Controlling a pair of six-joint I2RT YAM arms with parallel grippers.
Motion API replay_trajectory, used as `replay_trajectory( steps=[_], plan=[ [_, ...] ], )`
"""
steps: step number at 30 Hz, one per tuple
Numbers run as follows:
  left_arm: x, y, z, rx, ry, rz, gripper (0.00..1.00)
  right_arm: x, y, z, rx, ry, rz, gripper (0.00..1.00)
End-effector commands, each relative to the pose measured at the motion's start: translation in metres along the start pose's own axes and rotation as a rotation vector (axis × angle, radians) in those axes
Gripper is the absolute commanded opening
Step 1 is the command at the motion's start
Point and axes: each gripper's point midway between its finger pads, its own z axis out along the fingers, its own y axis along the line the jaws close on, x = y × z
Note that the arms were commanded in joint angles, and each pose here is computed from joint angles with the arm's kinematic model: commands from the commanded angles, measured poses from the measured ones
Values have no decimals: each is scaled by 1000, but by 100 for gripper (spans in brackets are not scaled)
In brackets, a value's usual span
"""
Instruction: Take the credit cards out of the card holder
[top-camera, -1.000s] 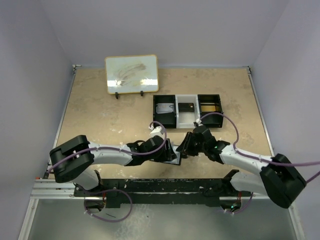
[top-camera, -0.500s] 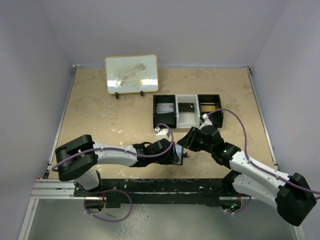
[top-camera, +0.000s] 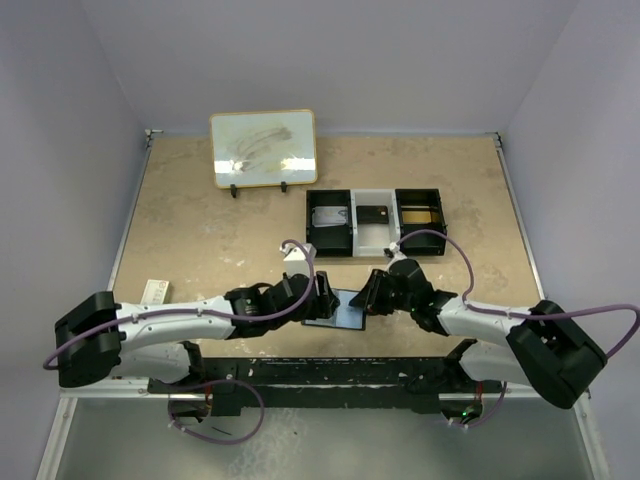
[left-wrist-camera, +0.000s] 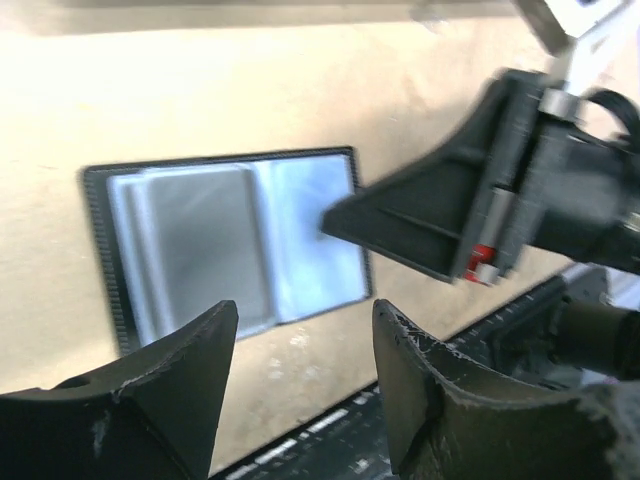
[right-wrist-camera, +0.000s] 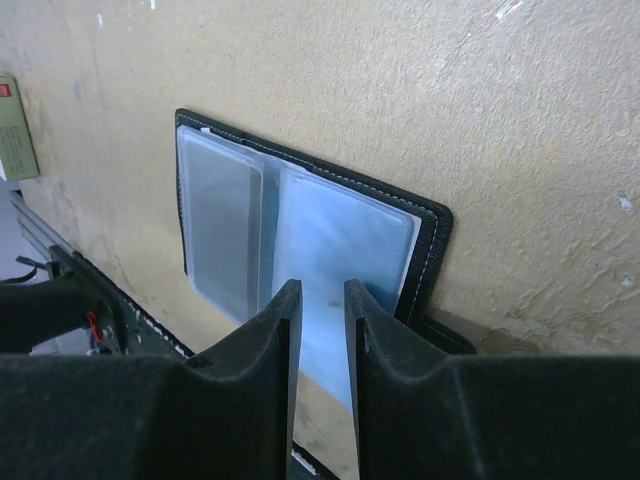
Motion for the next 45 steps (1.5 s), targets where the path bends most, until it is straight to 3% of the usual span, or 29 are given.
replay_trajectory(
  steps=[1, 13, 21, 32, 35, 40, 45],
  plan=[
    [-1, 50, 9, -131, -39, 50, 55, 0, -4, 2, -38, -35, -54, 28],
    [10, 39, 29, -49, -41, -29, 51, -11, 23, -3, -113, -44, -132, 30],
    [-2, 42, 22, -71, -87, -40, 44, -22, 65, -18, -230, -57, -175, 38],
    [-17, 75, -8, -142, -192, -107, 41, -24, 51, 19, -15, -28, -189, 44],
    [-20, 74, -13, -142, -197, -107, 41, -15, 54, 28, -46, 9, -212, 37],
    [-19, 75, -14, -141, -193, -96, 40, -9, 33, 40, 51, 23, -194, 28],
    [-16, 72, -9, -128, -178, -89, 40, 3, 10, 45, 111, 45, -178, 13]
  ],
)
